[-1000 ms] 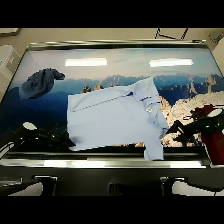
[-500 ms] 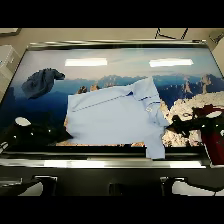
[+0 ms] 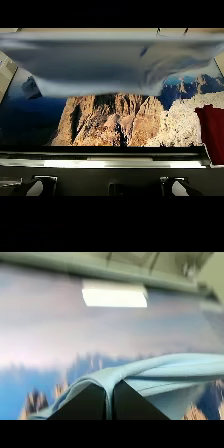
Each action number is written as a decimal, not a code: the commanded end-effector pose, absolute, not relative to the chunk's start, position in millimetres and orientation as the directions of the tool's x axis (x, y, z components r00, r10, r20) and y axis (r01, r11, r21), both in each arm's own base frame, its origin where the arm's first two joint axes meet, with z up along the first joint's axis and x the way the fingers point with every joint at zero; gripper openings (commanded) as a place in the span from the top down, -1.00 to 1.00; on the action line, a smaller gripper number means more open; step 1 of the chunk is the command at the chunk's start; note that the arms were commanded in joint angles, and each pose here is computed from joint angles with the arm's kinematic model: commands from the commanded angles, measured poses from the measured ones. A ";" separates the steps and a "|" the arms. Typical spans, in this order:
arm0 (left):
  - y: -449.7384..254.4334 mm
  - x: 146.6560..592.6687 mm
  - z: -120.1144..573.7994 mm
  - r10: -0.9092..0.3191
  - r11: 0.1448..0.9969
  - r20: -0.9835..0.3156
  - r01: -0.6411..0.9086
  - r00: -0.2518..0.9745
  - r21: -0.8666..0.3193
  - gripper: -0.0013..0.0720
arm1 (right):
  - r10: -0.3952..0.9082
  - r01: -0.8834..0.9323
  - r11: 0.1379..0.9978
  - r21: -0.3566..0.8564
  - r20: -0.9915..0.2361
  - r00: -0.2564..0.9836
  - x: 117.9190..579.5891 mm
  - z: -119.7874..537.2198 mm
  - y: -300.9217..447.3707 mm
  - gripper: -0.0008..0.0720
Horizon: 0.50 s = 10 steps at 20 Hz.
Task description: Fold the clothes and pants, and hang the long-sleeved shirts on hangers.
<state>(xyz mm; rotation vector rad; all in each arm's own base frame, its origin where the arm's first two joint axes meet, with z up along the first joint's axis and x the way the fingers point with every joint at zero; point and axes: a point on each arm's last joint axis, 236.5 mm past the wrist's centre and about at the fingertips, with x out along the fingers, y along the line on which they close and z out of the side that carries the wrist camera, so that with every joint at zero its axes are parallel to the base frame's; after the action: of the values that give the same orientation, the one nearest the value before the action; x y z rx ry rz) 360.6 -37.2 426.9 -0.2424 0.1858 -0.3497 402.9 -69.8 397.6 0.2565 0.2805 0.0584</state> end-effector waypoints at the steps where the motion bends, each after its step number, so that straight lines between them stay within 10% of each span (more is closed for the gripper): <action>1: -53.7 245.9 580.7 -0.271 0.960 0.246 0.281 0.931 -0.003 0.90 | -0.067 0.065 0.998 0.019 0.171 0.983 280.6 562.6 -40.9 0.87; 6: -61.9 173.5 640.5 -0.218 0.972 0.496 0.230 0.841 0.039 0.90 | -0.163 0.190 0.981 -0.026 0.408 0.898 176.2 619.8 -19.6 0.88; 10: -58.6 206.3 615.6 -0.241 0.964 0.388 0.267 0.890 -0.014 0.90 | -0.179 0.197 0.980 -0.011 0.368 0.913 186.1 610.8 -26.8 0.88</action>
<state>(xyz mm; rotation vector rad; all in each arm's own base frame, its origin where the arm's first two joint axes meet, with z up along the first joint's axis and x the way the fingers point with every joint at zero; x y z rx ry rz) 200.3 -58.7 620.7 -0.0483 -0.4264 -0.2558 195.0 -24.8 608.8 -0.0443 -0.3667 -0.1671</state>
